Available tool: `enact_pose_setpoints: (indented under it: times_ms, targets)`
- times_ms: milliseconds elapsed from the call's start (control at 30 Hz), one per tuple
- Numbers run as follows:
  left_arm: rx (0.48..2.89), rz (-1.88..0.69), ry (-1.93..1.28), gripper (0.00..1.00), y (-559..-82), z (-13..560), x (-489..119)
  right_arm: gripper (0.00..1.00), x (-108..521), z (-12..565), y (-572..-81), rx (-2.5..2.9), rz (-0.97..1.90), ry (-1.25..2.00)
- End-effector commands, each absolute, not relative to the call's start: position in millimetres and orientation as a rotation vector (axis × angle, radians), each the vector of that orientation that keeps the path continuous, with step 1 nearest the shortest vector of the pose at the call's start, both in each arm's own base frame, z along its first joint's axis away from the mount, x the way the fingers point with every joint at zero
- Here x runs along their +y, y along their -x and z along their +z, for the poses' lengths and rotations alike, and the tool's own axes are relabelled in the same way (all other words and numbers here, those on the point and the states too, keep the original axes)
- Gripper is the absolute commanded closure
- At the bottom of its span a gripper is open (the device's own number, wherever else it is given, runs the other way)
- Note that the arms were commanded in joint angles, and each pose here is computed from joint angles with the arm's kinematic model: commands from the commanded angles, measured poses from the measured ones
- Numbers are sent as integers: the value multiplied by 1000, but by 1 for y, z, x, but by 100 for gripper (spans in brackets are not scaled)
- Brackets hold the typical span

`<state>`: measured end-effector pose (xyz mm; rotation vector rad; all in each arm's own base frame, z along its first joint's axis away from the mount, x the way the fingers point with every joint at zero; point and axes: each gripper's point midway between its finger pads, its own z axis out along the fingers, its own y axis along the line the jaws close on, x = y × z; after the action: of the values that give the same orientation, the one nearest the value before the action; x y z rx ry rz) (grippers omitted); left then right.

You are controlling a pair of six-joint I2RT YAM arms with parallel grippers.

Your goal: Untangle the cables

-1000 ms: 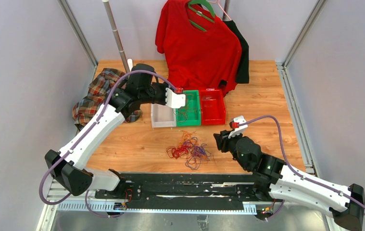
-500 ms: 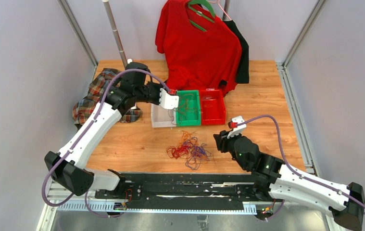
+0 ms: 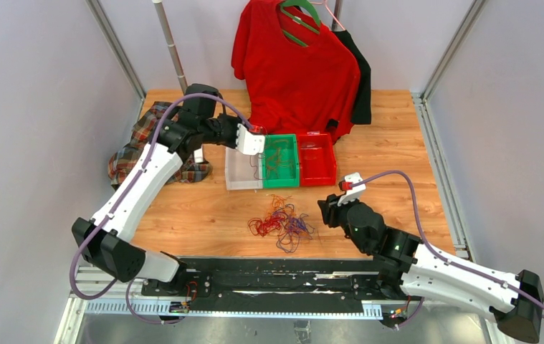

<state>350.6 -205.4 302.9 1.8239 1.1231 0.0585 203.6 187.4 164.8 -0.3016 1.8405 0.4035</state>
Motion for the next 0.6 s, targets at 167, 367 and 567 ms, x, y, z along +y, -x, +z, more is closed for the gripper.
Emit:
enact_pose_setpoints:
  times_ms: [167,367,567]
  targets:
    - [1068,111,-1805,100,-366,332,-197,66,184,168,-209,1834,395,246]
    - [1023,88,-1858,100,-354,326,-196,66,184,166,-209,1838,392,245]
    - [1012,120,-1925,100,-353,313,-190,66,187,166,-210,1843,390,250]
